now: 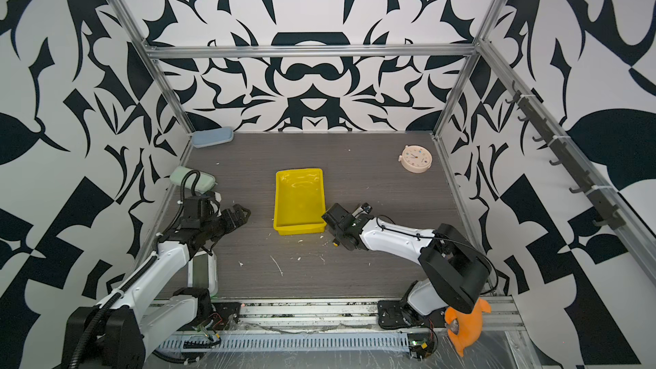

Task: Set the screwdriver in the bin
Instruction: 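Close the right gripper on the screwdriver handle and lift it, then carry the screwdriver with the right gripper over the yellow bin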

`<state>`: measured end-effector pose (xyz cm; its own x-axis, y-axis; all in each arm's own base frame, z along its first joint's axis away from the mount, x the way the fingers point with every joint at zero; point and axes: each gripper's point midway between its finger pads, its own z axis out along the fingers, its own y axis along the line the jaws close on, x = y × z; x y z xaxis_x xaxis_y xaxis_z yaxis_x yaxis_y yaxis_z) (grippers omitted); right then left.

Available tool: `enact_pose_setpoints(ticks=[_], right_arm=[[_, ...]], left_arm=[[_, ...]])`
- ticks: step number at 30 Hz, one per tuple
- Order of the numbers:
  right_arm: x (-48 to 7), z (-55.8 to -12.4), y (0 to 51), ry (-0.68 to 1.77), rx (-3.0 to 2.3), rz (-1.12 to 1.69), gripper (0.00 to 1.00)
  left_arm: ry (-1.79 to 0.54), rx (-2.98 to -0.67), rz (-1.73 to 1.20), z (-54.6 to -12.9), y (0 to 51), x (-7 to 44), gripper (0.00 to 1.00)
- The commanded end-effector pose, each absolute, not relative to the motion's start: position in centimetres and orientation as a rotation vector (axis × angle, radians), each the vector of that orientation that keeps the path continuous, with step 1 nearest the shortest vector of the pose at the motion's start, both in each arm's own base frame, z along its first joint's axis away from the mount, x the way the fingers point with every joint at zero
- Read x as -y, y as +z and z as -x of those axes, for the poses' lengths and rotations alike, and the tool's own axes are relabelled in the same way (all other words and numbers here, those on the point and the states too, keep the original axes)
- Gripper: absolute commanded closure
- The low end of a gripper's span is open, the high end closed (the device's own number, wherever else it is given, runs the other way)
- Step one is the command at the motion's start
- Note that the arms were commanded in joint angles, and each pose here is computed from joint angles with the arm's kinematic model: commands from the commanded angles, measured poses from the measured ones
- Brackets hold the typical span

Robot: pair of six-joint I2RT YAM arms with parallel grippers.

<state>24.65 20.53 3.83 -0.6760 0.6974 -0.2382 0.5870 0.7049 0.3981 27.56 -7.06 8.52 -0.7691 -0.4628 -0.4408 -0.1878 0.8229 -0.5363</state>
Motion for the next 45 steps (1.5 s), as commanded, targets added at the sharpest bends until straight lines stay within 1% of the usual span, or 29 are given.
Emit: enact_pose_setpoints(ticks=[1, 12, 15, 17, 19, 20, 21, 24, 27, 28, 29, 31, 33, 36, 39, 45], right_arm=[[-21.0, -24.7, 4.2, 0.433, -2.536, -0.989, 0.52], [-19.8, -23.6, 1.6, 0.363, -2.557, -1.023, 0.55], [-19.9, -23.6, 1.5, 0.366, -2.561, -1.031, 0.57], [-20.0, -23.8, 1.6, 0.364, -2.557, -1.030, 0.63], [-20.0, -23.8, 1.7, 0.350, -2.559, -1.034, 0.74], [-20.1, -23.9, 1.7, 0.348, -2.561, -1.031, 0.77], [-20.3, -23.9, 1.8, 0.353, -2.567, -1.024, 0.79], [-20.1, -23.4, 1.9, 0.356, -2.588, -1.012, 0.79], [-19.2, -23.0, 3.1, 0.350, -2.572, -0.977, 0.80], [-18.8, -23.1, 3.9, 0.345, -2.554, -0.938, 0.84], [-18.4, -23.3, 5.0, 0.330, -2.523, -0.874, 0.89], [-17.2, -23.6, 7.6, 0.231, -2.439, -0.784, 0.96], [-16.9, -24.1, 10.2, 0.171, -2.373, -0.712, 0.96], [-18.6, -25.2, 13.4, 0.125, -2.317, -0.600, 0.97], [-22.1, -26.0, 15.8, 0.090, -2.292, -0.468, 0.97], [-30.0, -26.3, 16.6, 0.107, -2.341, -0.258, 0.97]], left_arm=[[-0.646, -2.403, 0.473, -27.9, 9.3, 7.1, 0.01], [-0.646, -2.416, 0.475, -28.0, 9.0, 7.2, 0.01], [-0.647, -2.407, 0.472, -27.9, 9.2, 7.2, 0.01], [-0.648, -2.401, 0.471, -27.8, 9.3, 7.2, 0.01], [-0.649, -2.398, 0.469, -27.8, 9.4, 7.2, 0.01], [-0.648, -2.397, 0.469, -27.8, 9.4, 7.1, 0.01], [-0.647, -2.397, 0.470, -27.8, 9.4, 7.1, 0.01], [-0.645, -2.397, 0.473, -27.8, 9.4, 7.1, 0.01], [-0.649, -2.394, 0.469, -27.9, 9.5, 7.1, 0.01], [-0.654, -2.395, 0.465, -27.9, 9.5, 7.2, 0.01], [-0.658, -2.395, 0.465, -27.9, 9.5, 7.3, 0.01], [-0.666, -2.394, 0.461, -27.8, 9.5, 7.4, 0.01], [-0.666, -2.392, 0.460, -27.9, 9.6, 7.4, 0.01], [-0.679, -2.395, 0.454, -27.9, 9.6, 7.6, 0.01], [-0.677, -2.398, 0.453, -27.9, 9.5, 7.6, 0.01], [-0.667, -2.389, 0.459, -27.7, 9.7, 7.4, 0.01]])
